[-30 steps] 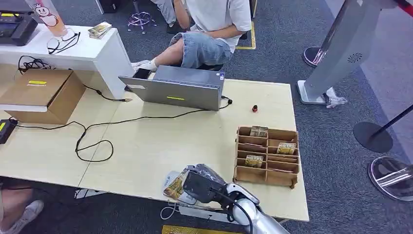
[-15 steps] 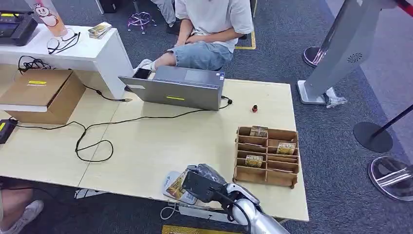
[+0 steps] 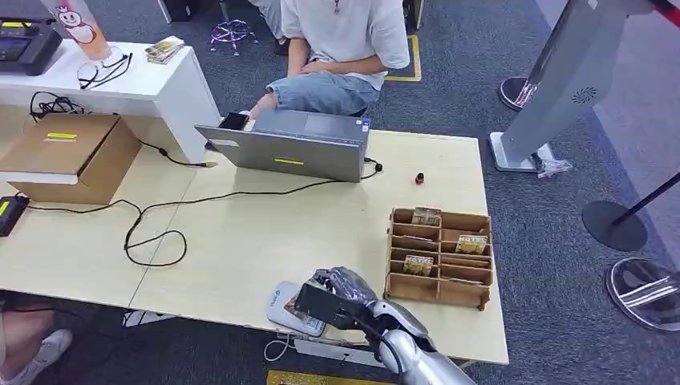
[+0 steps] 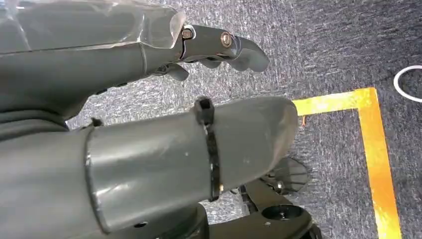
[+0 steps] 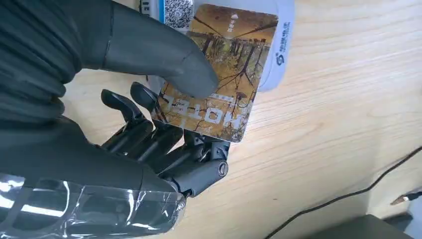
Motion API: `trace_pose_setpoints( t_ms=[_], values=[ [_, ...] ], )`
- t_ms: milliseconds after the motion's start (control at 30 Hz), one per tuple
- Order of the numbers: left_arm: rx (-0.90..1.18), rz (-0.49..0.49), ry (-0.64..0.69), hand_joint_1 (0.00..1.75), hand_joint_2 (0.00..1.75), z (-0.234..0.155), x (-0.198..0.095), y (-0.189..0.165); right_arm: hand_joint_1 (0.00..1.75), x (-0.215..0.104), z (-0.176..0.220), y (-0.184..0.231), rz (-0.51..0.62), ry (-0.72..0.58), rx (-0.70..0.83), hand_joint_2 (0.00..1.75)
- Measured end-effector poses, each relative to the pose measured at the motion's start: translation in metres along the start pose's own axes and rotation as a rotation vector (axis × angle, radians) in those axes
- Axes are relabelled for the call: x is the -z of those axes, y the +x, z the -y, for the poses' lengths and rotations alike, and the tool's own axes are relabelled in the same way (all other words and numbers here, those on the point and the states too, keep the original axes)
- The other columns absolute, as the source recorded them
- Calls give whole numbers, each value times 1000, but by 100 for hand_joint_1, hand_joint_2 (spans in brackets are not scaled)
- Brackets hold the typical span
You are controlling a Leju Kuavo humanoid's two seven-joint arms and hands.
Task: Pass the card to the sensor for recognition and then transmit it.
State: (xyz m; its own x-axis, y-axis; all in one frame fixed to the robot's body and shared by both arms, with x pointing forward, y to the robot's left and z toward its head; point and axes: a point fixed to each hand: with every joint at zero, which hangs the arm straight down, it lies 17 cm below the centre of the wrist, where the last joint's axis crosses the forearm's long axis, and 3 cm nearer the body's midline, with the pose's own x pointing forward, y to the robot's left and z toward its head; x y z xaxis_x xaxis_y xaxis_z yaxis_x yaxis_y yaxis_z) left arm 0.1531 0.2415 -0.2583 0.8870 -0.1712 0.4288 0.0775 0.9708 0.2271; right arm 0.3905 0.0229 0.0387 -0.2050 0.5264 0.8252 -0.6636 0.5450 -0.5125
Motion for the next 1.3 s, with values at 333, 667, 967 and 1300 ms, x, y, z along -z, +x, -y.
trace_pose_setpoints(
  t_ms=[333, 667, 967, 1300],
  values=[
    [6, 5, -3, 0, 0, 0, 1, 4, 175, 0, -2, -7, -23, 4, -31, 175],
    [1, 1, 1, 0, 0, -2, 2, 4, 175, 2, -5, -10, -39, 15, -40, 175],
    [-5, -1, 3, 0, 0, -3, 2, 4, 175, 7, -4, -11, -55, 14, -76, 175],
    [-16, -4, 9, 0, 0, -5, 2, 3, 175, 15, 0, -11, -90, -19, -167, 175]
  ],
)
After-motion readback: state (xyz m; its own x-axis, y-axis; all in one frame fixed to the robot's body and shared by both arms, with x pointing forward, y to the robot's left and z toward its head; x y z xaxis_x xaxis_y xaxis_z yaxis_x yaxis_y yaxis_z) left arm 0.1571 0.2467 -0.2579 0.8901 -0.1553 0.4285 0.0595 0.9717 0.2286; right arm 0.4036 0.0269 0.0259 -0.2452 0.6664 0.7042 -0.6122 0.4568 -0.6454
